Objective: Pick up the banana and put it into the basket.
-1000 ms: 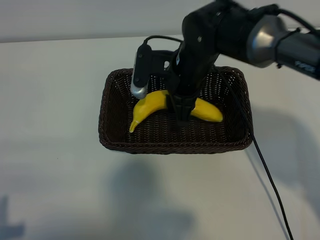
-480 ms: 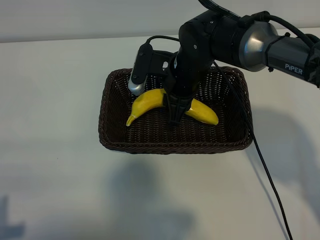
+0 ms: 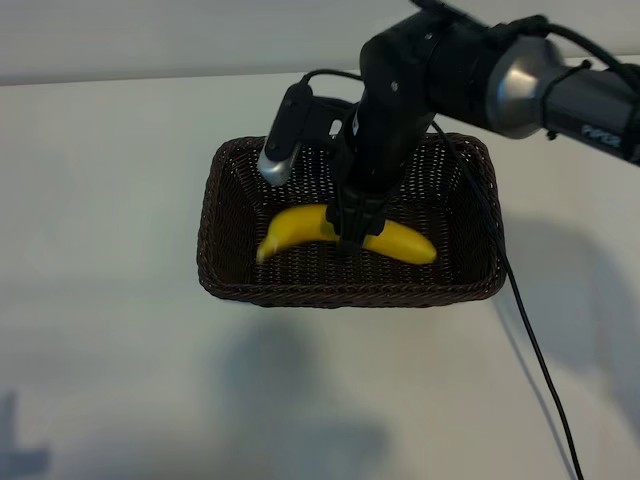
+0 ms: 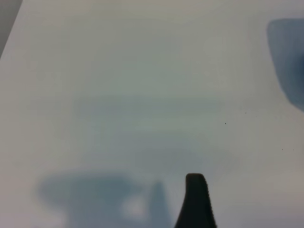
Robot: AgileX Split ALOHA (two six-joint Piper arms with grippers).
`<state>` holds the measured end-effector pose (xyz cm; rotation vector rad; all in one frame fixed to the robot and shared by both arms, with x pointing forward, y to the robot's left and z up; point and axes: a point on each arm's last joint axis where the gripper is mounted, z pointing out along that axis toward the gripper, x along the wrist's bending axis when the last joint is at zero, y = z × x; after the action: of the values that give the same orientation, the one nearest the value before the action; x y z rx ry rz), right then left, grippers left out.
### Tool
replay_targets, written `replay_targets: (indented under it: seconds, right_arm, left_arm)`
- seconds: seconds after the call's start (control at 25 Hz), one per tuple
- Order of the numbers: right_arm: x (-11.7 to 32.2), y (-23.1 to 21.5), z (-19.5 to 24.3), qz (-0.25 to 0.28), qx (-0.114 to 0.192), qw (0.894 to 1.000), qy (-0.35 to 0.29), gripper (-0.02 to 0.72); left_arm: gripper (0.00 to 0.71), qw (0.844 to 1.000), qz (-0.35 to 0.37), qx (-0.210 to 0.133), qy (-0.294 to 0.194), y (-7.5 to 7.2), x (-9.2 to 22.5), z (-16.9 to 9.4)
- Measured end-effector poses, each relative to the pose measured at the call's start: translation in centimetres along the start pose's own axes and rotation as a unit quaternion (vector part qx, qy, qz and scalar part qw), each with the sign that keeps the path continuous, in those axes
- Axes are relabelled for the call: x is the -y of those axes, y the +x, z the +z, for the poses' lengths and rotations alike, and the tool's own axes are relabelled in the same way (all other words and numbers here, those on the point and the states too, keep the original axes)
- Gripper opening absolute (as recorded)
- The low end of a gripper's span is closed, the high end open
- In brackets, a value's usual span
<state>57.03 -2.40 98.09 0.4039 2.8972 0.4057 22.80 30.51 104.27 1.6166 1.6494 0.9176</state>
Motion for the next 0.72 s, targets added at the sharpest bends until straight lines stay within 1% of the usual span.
replay_targets:
  seconds: [0.08, 0.24, 0.32, 0.44, 0.52, 0.6, 0.68, 0.72]
  right_arm:
    - [-0.1, 0.0, -1.3, 0.003, 0.005, 1.0, -0.006, 0.617]
    - [-0.2, -0.2, -4.3, 0.011, 0.023, 0.999, -0.03, 0.607]
    - [0.1, -0.9, -5.7, 0.028, 0.036, 0.998, -0.041, 0.607]
    - [1.5, -2.7, -7.0, 0.059, 0.057, 0.996, -0.04, 0.607]
    - [2.9, -4.5, -7.3, 0.094, 0.069, 0.993, -0.034, 0.607]
    - [4.8, -6.5, -7.5, 0.144, 0.081, 0.986, -0.027, 0.607]
    - [6.7, -8.3, -7.8, 0.203, 0.092, 0.975, -0.023, 0.607]
    - [7.9, -9.3, -8.0, 0.234, 0.098, 0.967, -0.022, 0.607]
  left_arm:
    - [0.574, 1.0, -0.002, 0.0, 0.0, 0.0, 0.0, 0.0]
    - [0.574, 1.0, -0.002, 0.0, 0.0, 0.0, 0.0, 0.0]
    - [0.574, 1.0, -0.002, 0.0, 0.0, 0.0, 0.0, 0.0]
    - [0.574, 1.0, -0.002, 0.0, 0.0, 0.0, 0.0, 0.0]
    - [0.574, 1.0, -0.002, 0.0, 0.0, 0.0, 0.0, 0.0]
    - [0.574, 1.0, -0.002, 0.0, 0.0, 0.0, 0.0, 0.0]
    - [0.574, 1.0, -0.002, 0.0, 0.0, 0.0, 0.0, 0.0]
    - [0.574, 1.0, -0.002, 0.0, 0.0, 0.0, 0.0, 0.0]
